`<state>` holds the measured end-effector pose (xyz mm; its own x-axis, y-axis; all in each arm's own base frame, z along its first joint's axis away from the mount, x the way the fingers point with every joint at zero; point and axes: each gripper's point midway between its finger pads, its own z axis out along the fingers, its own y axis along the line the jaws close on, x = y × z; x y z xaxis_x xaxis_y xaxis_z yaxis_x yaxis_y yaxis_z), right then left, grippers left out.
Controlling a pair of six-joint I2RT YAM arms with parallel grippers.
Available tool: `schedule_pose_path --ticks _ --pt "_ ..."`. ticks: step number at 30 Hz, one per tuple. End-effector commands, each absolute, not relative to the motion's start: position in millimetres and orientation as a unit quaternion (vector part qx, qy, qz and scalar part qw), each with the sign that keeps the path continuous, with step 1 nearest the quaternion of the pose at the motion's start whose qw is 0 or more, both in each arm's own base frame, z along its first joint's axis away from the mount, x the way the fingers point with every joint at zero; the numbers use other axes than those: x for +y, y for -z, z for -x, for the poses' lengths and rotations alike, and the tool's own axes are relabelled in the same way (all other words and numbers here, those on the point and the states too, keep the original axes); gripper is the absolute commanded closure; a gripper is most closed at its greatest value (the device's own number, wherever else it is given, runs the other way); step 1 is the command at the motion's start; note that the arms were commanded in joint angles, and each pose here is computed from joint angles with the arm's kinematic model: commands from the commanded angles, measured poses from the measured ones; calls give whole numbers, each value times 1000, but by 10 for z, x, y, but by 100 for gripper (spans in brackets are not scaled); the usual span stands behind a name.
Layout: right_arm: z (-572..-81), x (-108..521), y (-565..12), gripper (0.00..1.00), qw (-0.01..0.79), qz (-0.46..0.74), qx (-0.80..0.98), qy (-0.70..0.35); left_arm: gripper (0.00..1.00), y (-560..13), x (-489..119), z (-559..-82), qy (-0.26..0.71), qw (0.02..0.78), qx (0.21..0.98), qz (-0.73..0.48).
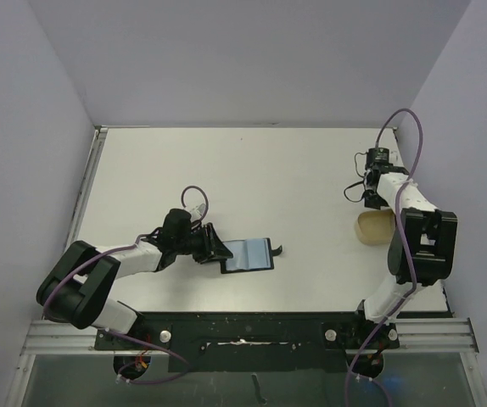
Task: Put the credit cards into the card holder
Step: Pick up the credit card from the storage box.
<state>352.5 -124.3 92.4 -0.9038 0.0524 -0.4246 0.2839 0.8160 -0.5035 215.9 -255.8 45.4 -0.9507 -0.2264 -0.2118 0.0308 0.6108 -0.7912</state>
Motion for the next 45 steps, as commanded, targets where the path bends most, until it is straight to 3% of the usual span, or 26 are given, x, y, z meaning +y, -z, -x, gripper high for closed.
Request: schedule_pose_path --ticks 1,24,45 --pt "-3600 -1509 -1062 36 218 -97 919 314 68 -644 -2605 -2308 444 188 875 40" --pt "-3411 -1770 -884 47 140 -92 915 366 68 -777 -2643 -2228 472 186 862 22" --pt "-3468 -1755 -1059 74 161 -99 912 363 67 -807 -2655 -2247 473 188 860 21"
